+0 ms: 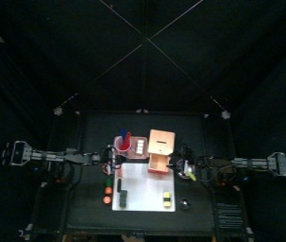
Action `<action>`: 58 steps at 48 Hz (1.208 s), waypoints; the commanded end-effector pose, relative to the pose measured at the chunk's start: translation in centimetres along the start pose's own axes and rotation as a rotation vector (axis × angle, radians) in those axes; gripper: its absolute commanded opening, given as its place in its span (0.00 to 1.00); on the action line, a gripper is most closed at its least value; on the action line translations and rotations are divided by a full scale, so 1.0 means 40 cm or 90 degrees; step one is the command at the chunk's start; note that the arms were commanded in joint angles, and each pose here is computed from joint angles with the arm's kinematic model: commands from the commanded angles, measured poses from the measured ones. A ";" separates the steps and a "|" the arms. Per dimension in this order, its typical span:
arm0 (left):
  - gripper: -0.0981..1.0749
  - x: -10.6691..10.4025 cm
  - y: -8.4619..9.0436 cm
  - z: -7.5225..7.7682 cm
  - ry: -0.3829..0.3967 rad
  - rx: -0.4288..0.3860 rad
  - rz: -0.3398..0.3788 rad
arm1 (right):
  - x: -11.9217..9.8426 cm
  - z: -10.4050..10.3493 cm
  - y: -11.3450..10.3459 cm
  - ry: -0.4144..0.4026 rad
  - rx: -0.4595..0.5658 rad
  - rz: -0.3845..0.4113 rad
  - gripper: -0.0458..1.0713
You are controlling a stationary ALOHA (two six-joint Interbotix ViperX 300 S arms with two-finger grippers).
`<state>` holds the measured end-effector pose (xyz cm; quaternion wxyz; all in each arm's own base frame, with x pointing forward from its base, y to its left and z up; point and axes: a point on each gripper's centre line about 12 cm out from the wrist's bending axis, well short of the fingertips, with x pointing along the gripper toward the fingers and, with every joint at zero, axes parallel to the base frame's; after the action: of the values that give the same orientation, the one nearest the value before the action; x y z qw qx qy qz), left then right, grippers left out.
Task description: Put green sushi roll into drawer
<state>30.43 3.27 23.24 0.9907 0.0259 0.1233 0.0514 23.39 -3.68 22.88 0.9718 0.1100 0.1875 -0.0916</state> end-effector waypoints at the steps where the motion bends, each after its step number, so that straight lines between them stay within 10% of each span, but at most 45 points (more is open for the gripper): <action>1: 0.08 0.005 0.011 0.009 -0.008 0.000 0.009 | 0.000 0.012 0.003 -0.010 0.004 0.004 0.88; 21: 0.14 0.030 -0.016 0.057 0.013 -0.010 -0.015 | 0.001 0.024 0.007 -0.016 0.022 0.007 0.89; 47: 0.78 0.200 -0.155 -0.019 0.452 -0.265 -0.111 | 0.002 0.012 0.005 -0.007 0.031 0.005 0.89; 58: 0.80 0.202 -0.167 -0.024 0.572 -0.340 -0.077 | 0.001 0.005 0.005 -0.002 0.027 0.004 0.89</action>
<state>38.24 -2.41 18.50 0.8225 -0.2471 0.5119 0.0194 23.40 -3.59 22.64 0.9683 0.1320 0.1897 -0.0949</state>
